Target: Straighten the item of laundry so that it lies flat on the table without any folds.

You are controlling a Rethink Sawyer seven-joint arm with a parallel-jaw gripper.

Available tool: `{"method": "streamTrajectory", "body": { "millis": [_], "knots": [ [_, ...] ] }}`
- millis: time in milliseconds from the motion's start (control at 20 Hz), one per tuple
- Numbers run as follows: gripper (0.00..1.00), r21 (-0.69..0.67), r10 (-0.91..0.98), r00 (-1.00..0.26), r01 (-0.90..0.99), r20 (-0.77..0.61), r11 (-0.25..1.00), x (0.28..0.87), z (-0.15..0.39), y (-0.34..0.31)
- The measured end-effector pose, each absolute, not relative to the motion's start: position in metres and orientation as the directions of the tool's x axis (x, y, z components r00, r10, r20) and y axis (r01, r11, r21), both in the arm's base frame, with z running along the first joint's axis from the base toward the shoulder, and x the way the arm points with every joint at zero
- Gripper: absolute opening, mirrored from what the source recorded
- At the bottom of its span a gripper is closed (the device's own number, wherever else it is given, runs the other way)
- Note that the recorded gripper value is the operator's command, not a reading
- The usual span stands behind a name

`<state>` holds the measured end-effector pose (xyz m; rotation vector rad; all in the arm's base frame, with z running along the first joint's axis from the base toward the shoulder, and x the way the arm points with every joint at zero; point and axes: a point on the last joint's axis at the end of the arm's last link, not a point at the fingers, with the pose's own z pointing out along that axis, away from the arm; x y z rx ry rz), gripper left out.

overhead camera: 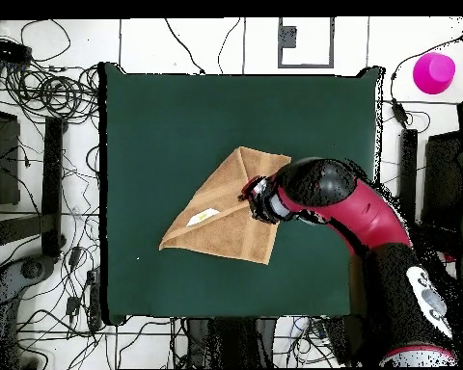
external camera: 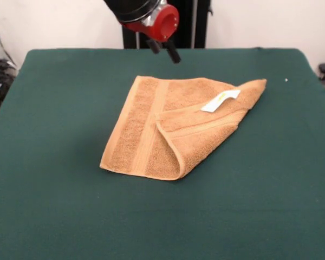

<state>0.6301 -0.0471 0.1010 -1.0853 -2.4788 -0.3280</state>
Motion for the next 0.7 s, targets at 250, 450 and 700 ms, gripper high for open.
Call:
{"method": "streamTrajectory", "body": {
  "millis": [250,450,700],
  "knots": [
    [1.0,0.029,0.647,-0.658,0.71,0.386,0.704,0.622,0.079,-0.062],
    [1.0,0.042,0.656,-0.688,0.699,0.312,0.714,0.623,0.06,-0.074],
    [1.0,0.084,0.658,-0.725,0.683,0.202,0.726,0.63,0.044,-0.086]
  ]
}}
